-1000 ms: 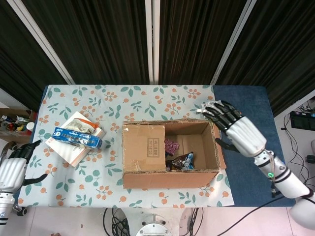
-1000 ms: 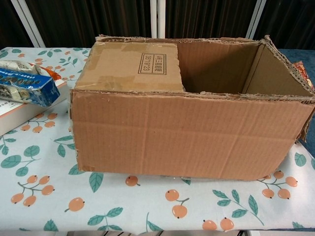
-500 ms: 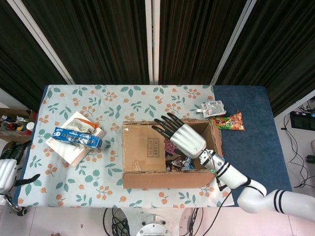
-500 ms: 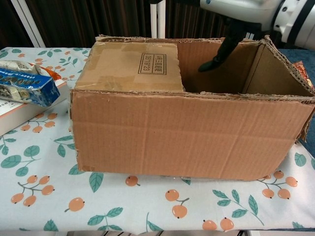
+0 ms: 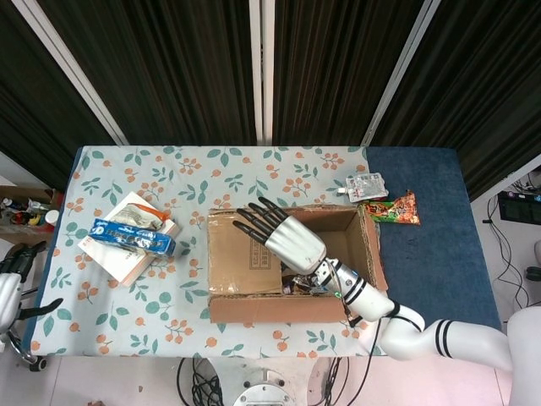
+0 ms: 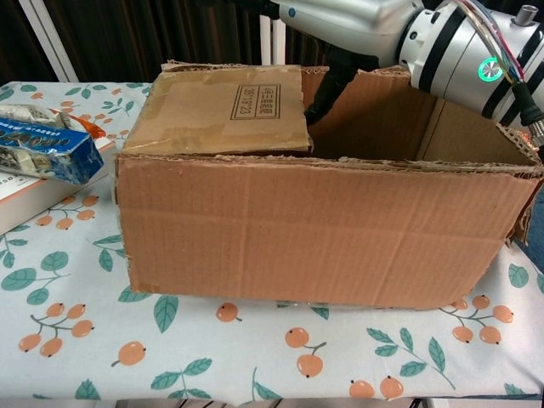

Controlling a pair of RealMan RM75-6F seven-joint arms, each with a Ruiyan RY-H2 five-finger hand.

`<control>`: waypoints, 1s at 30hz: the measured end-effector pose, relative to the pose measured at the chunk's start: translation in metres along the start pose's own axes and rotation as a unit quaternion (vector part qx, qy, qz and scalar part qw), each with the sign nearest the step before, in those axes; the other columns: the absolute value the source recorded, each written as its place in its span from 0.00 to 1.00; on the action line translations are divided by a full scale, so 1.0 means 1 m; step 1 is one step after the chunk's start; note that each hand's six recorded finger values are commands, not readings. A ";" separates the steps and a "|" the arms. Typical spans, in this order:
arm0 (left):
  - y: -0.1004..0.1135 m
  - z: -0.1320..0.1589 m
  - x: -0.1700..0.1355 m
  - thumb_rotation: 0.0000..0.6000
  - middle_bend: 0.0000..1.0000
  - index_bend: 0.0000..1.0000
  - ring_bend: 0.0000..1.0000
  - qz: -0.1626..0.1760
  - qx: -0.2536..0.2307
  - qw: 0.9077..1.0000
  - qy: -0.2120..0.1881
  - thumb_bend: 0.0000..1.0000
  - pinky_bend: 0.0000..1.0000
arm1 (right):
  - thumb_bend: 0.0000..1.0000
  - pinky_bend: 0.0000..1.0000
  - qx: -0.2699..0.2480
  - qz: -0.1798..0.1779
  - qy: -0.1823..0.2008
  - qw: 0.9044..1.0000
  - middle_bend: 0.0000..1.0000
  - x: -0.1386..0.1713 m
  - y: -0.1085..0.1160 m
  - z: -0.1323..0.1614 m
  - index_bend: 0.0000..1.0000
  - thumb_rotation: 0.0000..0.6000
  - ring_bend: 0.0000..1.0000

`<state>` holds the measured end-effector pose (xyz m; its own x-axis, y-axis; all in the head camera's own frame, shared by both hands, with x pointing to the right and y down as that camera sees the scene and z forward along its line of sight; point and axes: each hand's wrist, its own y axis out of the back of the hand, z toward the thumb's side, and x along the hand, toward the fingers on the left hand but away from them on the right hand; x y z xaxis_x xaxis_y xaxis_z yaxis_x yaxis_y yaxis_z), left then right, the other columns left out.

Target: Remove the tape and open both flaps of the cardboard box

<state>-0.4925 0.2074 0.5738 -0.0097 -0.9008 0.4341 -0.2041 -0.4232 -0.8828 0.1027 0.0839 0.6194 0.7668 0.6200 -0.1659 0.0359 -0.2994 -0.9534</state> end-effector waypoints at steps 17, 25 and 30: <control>0.005 -0.002 -0.003 0.99 0.16 0.10 0.13 0.009 -0.003 1.000 0.002 0.09 0.21 | 0.15 0.00 -0.017 -0.108 0.010 0.994 0.00 -0.025 0.060 0.006 0.00 1.00 0.00; 0.002 -0.004 -0.004 0.98 0.16 0.10 0.13 0.009 -0.008 1.000 0.004 0.09 0.21 | 0.15 0.00 -0.013 -0.132 0.017 0.991 0.00 -0.062 0.075 0.038 0.00 1.00 0.00; 0.005 -0.006 -0.007 0.99 0.16 0.10 0.13 0.014 -0.009 1.000 0.006 0.09 0.21 | 0.15 0.00 -0.029 -0.138 0.019 0.990 0.00 -0.087 0.079 0.062 0.00 1.00 0.00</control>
<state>-0.4993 0.2125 0.5675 -0.0282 -0.9112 0.4109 -0.2220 -0.3951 -0.8914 -0.0011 0.0514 0.5426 0.7462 0.6566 0.1095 0.2832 -0.1643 -0.9449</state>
